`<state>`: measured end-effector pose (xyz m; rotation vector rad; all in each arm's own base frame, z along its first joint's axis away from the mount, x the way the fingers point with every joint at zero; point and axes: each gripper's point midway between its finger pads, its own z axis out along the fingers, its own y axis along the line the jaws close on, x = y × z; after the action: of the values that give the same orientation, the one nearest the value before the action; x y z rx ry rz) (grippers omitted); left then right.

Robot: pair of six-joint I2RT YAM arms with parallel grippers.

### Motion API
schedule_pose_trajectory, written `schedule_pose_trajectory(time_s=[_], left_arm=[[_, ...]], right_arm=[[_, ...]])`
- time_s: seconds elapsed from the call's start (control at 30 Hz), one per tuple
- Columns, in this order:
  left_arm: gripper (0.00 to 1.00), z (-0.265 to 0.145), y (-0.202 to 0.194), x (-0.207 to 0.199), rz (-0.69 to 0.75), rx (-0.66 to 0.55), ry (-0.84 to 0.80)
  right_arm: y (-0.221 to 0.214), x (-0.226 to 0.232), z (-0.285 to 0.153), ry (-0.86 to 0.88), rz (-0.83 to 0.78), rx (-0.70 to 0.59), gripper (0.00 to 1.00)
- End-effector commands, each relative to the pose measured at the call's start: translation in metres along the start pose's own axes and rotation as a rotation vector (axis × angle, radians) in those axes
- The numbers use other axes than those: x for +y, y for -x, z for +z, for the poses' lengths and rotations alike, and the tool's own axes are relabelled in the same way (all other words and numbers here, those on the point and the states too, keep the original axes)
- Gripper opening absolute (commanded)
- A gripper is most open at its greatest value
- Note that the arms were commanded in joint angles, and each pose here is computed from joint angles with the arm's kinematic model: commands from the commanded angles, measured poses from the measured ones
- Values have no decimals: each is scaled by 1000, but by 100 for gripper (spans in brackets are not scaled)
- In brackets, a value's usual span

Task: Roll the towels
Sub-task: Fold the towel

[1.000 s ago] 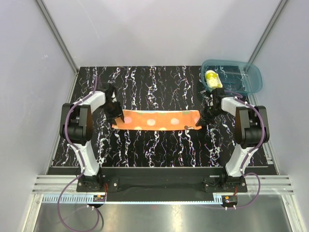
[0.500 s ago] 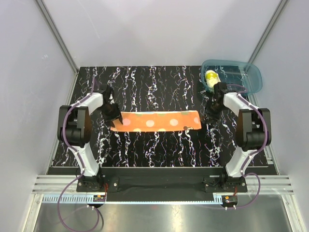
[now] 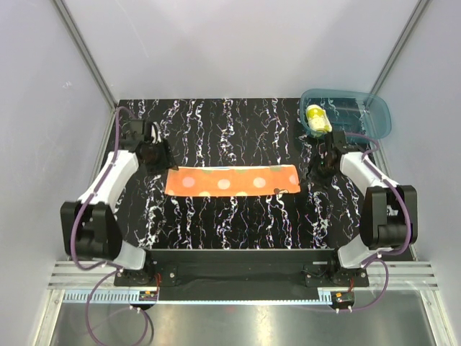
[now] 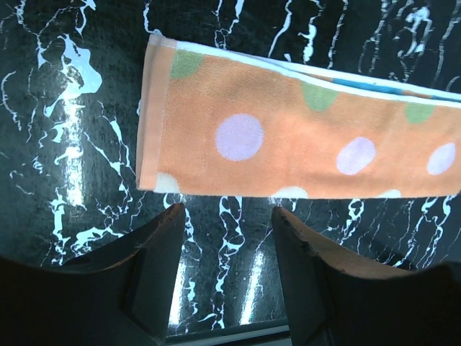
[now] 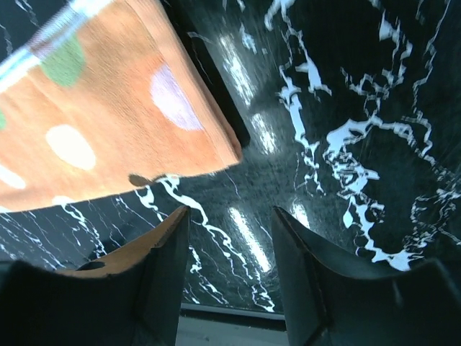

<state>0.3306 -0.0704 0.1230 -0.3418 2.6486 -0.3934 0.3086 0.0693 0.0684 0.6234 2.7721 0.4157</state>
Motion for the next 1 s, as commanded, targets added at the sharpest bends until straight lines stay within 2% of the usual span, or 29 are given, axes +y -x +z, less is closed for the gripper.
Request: schedule_pose_trajectory(time_s=[0.0, 0.13, 0.23, 0.77, 0.97], left_arm=[[57, -13, 10, -6, 46, -108, -22], [57, -29, 20, -3, 59, -194, 19], [57, -31, 20, 1, 60, -206, 41], [56, -28, 16, 6, 69, -190, 65], [56, -26, 15, 7, 69, -182, 72]], right_arm=[[0, 10, -3, 72, 37, -30, 56], [-8, 8, 10, 85, 48, 5, 57], [-12, 5, 22, 84, 58, 24, 57], [-15, -4, 57, 62, 69, 69, 50], [-21, -10, 67, 50, 65, 83, 41]])
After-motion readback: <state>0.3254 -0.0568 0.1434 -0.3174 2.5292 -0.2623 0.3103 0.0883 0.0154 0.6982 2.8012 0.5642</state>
